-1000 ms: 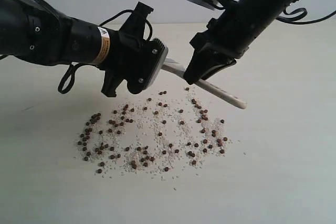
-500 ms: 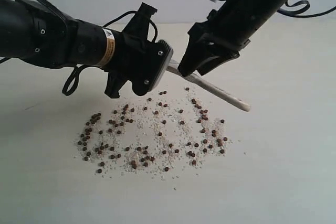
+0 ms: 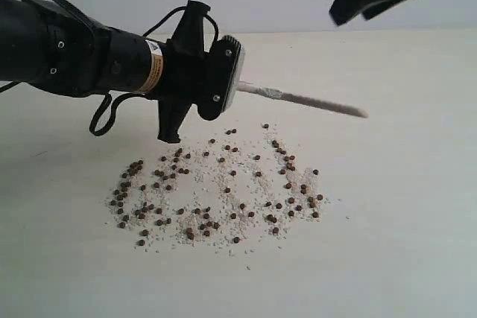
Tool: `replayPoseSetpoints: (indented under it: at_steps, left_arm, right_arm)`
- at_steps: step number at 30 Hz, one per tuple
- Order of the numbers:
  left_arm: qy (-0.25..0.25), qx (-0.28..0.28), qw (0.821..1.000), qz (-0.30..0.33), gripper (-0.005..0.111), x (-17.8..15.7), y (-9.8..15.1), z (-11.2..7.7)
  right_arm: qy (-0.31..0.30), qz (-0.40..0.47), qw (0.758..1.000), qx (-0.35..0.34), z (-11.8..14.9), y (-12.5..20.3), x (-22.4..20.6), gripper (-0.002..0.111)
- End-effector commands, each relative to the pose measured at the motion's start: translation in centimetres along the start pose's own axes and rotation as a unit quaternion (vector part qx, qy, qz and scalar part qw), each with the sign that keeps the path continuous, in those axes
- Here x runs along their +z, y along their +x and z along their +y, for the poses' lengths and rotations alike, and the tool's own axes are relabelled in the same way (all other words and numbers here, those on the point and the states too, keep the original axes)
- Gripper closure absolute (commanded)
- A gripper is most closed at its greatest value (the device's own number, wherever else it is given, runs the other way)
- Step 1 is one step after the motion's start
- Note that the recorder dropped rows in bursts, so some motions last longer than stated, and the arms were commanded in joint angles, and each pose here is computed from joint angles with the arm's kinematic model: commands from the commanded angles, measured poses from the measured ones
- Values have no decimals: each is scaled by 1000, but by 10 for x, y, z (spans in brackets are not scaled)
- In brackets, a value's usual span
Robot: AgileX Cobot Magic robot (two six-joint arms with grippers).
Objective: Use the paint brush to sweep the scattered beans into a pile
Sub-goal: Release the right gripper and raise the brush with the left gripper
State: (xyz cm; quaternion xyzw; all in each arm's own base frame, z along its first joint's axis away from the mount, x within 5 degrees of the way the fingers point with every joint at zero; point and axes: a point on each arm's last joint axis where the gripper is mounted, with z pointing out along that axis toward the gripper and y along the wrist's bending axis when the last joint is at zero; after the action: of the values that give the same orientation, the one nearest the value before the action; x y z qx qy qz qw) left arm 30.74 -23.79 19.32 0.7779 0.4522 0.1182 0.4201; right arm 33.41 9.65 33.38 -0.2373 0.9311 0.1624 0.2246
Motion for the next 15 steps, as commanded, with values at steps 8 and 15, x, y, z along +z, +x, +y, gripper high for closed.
replayPoseSetpoints:
  at_steps: [8,15]
  left_arm:
    - [-10,-325,941,-99,107,-37,-1,28]
    - [125,-456,853,-220,107,-66,17,26]
  right_arm:
    - [120,-204,972,0,17,65,-86,85]
    - [120,-284,951,-2,28,117,-71,88]
